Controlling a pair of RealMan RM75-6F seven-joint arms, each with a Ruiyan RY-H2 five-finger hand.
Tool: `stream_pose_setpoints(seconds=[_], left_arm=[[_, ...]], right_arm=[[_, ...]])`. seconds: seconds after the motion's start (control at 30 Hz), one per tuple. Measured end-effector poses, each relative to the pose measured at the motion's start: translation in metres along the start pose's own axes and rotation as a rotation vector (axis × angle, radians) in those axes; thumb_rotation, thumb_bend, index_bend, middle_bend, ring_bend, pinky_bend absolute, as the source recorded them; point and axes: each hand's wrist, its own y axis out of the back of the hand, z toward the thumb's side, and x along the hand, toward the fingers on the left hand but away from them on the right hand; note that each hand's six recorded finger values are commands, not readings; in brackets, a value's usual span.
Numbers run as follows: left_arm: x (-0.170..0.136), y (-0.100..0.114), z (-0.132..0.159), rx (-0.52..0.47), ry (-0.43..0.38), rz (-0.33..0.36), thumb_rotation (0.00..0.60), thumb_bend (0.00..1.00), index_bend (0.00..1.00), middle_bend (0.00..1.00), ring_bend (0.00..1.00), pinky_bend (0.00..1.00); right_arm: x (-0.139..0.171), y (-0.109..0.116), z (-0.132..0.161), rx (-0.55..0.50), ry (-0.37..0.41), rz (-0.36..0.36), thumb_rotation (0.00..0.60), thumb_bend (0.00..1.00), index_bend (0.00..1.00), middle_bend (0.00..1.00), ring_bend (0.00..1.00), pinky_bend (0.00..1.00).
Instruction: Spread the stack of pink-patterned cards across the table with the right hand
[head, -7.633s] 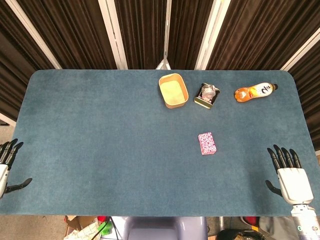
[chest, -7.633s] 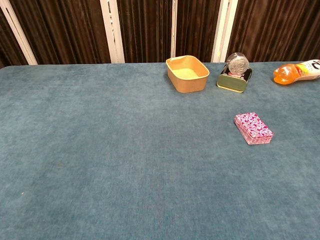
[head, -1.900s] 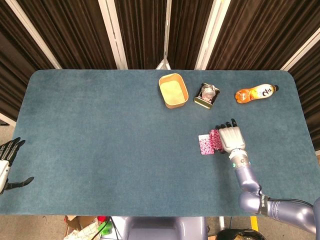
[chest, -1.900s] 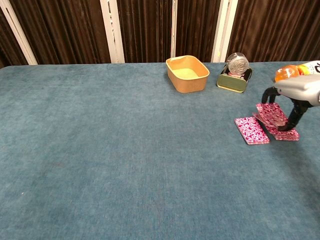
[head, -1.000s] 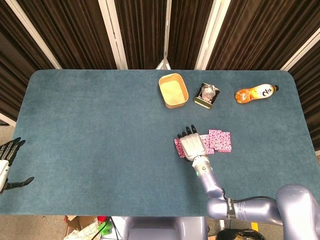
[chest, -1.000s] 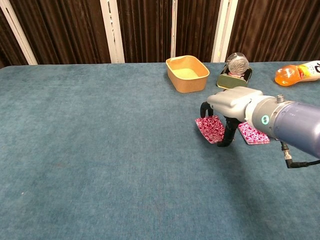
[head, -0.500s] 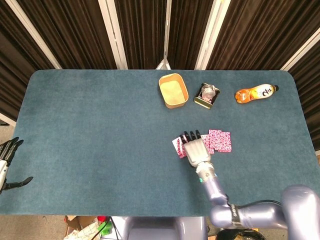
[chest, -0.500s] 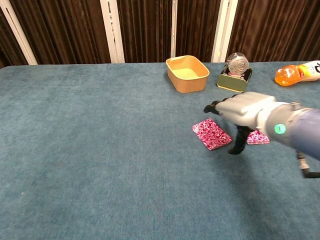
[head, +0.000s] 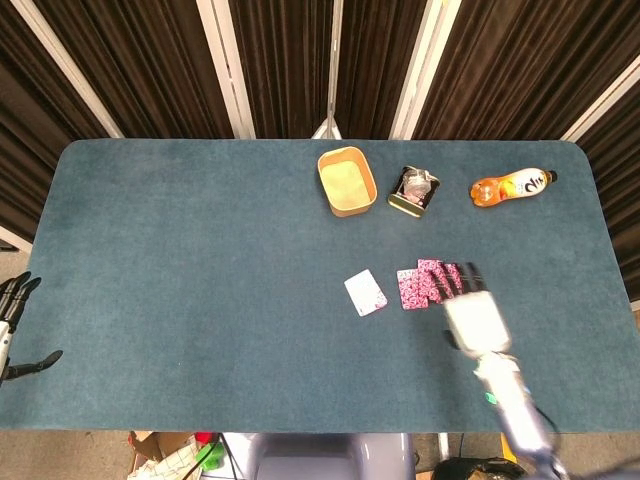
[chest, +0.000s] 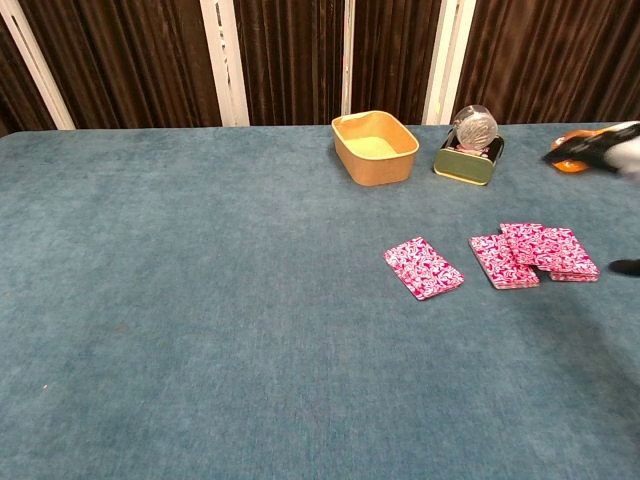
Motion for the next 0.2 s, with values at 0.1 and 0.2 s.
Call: stream_pose_setpoints(seconds=[0.1,0.2], left_arm=[[-0.002,0.000,0.001,0.014,-0.004,0.014,0.600,0.00,0.00,0.00,0.00,0.00],[-0.004,0.000,0.003,0.026,-0.012,0.022,0.600,0.00,0.00,0.00,0.00,0.00]], right_arm=[[0.027,0.004,-0.030,-0.051,-0.047,-0.078,0.600,0.25,0.00,0.00,0.00,0.00],[0.057,0.000,-0.067,-0.102,-0.120,-0.128,0.600,0.25,0.00,0.00,0.00,0.00]])
